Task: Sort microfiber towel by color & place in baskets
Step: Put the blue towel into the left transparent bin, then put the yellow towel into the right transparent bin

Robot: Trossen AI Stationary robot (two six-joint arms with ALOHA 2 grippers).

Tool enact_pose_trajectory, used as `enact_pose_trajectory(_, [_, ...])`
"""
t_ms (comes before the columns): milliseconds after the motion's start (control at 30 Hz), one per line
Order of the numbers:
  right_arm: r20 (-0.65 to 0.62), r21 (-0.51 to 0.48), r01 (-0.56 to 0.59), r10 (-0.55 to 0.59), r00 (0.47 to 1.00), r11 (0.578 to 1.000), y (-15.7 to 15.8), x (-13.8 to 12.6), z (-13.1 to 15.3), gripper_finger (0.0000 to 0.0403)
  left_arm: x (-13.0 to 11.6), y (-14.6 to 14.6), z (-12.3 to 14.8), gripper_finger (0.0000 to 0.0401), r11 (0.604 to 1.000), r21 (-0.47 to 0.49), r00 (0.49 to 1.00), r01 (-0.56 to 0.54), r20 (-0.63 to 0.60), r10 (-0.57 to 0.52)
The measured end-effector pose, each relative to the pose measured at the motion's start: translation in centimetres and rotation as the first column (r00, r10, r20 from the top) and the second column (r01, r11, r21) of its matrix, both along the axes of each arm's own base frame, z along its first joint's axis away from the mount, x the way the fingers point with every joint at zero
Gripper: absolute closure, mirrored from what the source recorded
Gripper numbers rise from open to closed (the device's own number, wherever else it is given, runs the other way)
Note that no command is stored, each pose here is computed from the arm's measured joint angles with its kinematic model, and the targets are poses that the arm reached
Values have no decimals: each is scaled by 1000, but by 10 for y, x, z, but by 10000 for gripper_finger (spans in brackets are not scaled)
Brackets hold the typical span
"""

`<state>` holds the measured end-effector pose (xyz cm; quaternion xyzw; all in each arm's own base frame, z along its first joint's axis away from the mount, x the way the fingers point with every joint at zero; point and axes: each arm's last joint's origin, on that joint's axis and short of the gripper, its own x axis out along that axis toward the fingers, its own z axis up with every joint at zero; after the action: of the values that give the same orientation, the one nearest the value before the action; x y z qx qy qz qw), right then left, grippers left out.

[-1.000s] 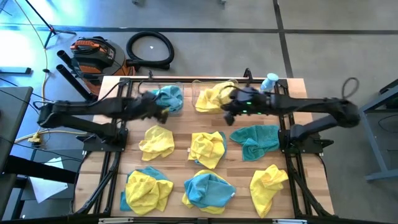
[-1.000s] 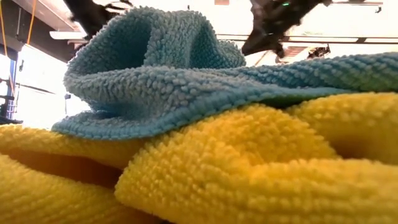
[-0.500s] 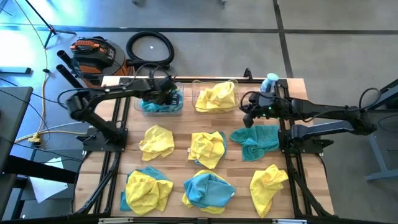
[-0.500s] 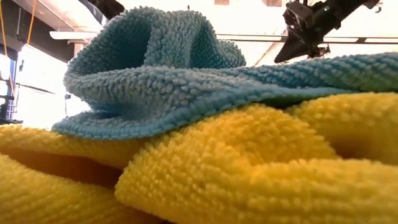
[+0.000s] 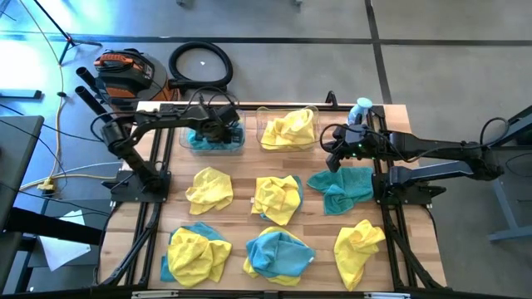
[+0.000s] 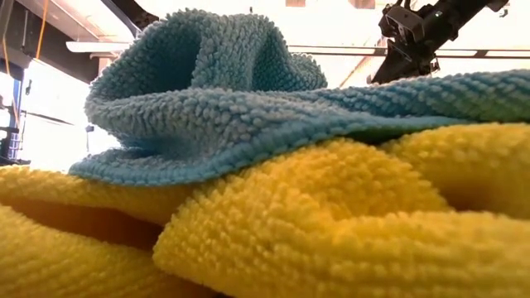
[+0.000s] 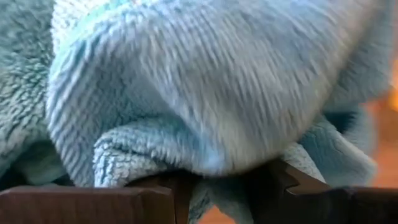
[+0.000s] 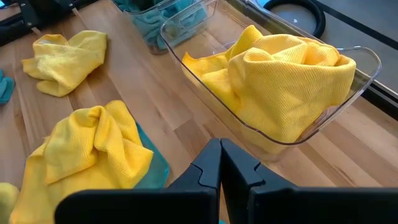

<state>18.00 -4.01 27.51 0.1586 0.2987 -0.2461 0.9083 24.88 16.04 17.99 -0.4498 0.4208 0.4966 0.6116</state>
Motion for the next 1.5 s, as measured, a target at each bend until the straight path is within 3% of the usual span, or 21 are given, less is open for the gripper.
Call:
enact_pose_trajectory(433, [26, -6, 0, 0, 1000, 1000, 0, 2, 2, 402, -38, -25, 89, 288, 973, 221, 972, -67, 233, 14])
enact_pose_trajectory(567, [60, -7, 5, -5, 998, 1000, -1, 4, 4, 402, -48, -37, 103, 288, 963, 271, 972, -12, 231, -53])
enact_pose_trajectory(833, [120, 105, 53, -65, 991, 993, 9, 18, 0, 403, -54, -63, 106, 288, 930, 270, 952, 249, 106, -286])
enact_pose_trajectory(1033, [76, 156, 70, -82, 994, 985, 37, 55, -7, 403, -60, -84, 102, 288, 869, 255, 895, 425, 24, -445])
enact_pose_trajectory(1200, [-64, 160, 85, -76, 995, 983, 56, 96, -8, 403, -70, -97, 102, 288, 821, 262, 845, 507, 35, -533])
enact_pose_trajectory(1333, [-214, 186, 189, -148, 965, 964, 60, 119, -9, 403, -83, -109, 102, 288, 784, 281, 805, 553, 62, -590])
enact_pose_trajectory(1500, [-304, 246, 258, -178, 936, 934, 64, 145, -12, 395, -102, -126, 96, 288, 761, 313, 773, 568, 112, -624])
